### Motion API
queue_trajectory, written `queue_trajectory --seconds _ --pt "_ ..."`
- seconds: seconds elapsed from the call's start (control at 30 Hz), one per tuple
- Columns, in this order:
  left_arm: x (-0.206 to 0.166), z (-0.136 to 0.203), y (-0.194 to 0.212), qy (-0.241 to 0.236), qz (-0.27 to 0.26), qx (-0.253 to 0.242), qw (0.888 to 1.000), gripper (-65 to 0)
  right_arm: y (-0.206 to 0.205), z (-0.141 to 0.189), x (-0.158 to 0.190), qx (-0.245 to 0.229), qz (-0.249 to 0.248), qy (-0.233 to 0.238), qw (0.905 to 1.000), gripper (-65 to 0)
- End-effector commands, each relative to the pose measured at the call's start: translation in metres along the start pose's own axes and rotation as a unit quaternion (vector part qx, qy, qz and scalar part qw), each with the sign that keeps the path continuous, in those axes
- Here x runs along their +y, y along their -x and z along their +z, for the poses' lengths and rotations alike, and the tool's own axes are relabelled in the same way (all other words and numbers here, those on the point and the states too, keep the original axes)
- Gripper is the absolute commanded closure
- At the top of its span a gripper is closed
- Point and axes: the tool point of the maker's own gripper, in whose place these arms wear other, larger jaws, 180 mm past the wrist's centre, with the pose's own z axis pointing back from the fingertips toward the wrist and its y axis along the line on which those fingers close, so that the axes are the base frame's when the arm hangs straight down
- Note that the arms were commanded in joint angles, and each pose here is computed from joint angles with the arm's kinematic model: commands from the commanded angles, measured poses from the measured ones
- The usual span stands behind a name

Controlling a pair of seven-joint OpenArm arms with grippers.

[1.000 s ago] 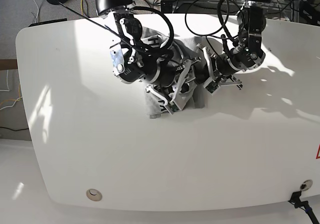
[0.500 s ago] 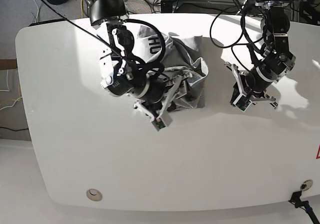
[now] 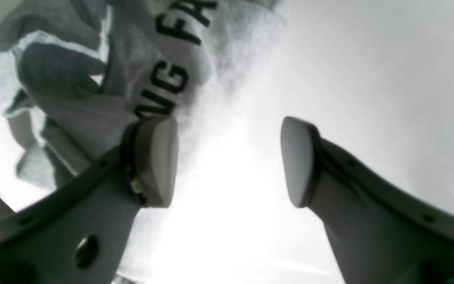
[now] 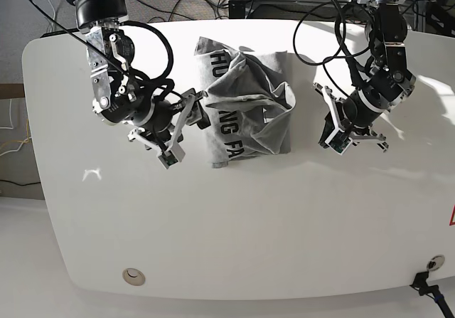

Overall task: Fold the T-shirt properly
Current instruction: 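Release the shirt and raise both grippers away from it, then grasp the folded bundle's edges with both grippers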

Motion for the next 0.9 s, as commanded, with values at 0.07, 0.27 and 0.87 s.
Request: queue_trajectory --seconds 0.07,0.27,0.87 --pt "0.004 0.003 -0.013 -0.006 -0.002 -0.023 1.0 0.0 -0.005 0.013 0.007 -0.022 0.016 -0.001 0.9996 -39.0" --pt "0.004 0.003 -0.012 -0.006 -0.002 -0.022 1.0 0.0 0.017 0.01 0.015 -0.001 0.004 -0.011 0.9999 -39.0" --pt "-0.005 0.004 0.0 0.003 0.003 -0.008 1.0 0.0 0.006 -0.023 0.169 -0.009 0.099 -0.104 0.9896 -39.0"
